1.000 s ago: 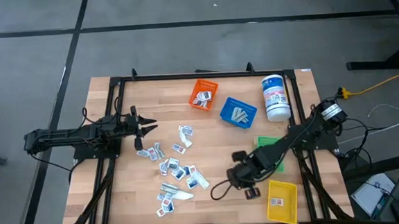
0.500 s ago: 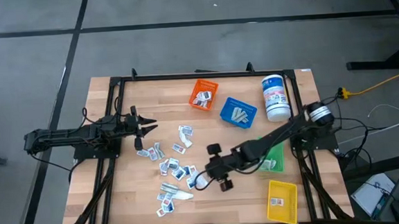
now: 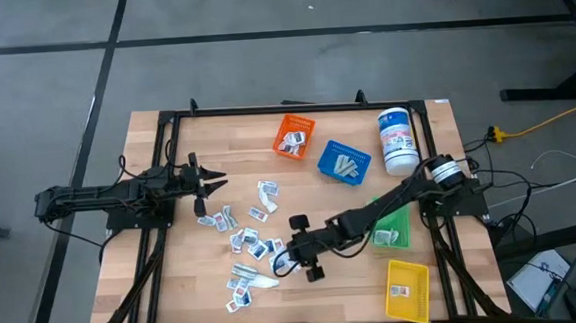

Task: Pick & Place First Aid Supplies
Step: Put the green bandage pack into the blue basket

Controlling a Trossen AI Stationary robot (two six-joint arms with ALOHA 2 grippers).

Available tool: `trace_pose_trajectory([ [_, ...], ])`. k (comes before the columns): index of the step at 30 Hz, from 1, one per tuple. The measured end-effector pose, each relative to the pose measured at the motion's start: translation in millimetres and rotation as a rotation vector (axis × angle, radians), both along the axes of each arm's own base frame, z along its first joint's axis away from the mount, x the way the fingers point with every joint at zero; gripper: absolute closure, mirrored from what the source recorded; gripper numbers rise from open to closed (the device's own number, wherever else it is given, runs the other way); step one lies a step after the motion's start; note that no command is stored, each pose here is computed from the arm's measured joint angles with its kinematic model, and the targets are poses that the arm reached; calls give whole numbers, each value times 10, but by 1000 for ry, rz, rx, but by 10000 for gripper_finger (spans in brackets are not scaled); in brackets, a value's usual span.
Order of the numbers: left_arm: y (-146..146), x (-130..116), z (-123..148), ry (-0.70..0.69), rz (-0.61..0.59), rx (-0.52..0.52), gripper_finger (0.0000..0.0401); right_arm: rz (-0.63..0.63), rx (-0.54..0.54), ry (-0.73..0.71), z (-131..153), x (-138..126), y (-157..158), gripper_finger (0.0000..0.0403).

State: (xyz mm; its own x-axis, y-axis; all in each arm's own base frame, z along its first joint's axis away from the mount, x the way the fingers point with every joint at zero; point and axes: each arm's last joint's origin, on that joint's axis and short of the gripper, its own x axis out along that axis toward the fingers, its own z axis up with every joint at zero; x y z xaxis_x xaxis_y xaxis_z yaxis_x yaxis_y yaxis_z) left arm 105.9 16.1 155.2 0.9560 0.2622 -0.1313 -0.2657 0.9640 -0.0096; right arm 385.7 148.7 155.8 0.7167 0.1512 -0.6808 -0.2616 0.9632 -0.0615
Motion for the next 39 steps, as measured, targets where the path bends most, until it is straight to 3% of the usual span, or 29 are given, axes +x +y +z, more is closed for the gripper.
trace_pose_trajectory([
  [7,0,0,-1,0,0,0,310,23,61,62,-102,-7,20,283],
  [19,0,0,-1,0,-1,0,310,-14,46,189,-205,2,-247,283],
  [34,0,0,0,0,-2,0,308,-328,-417,292,-268,-103,-686,283],
  [39,0,0,-1,0,-2,0,310,-355,-429,262,-187,-118,-705,283],
])
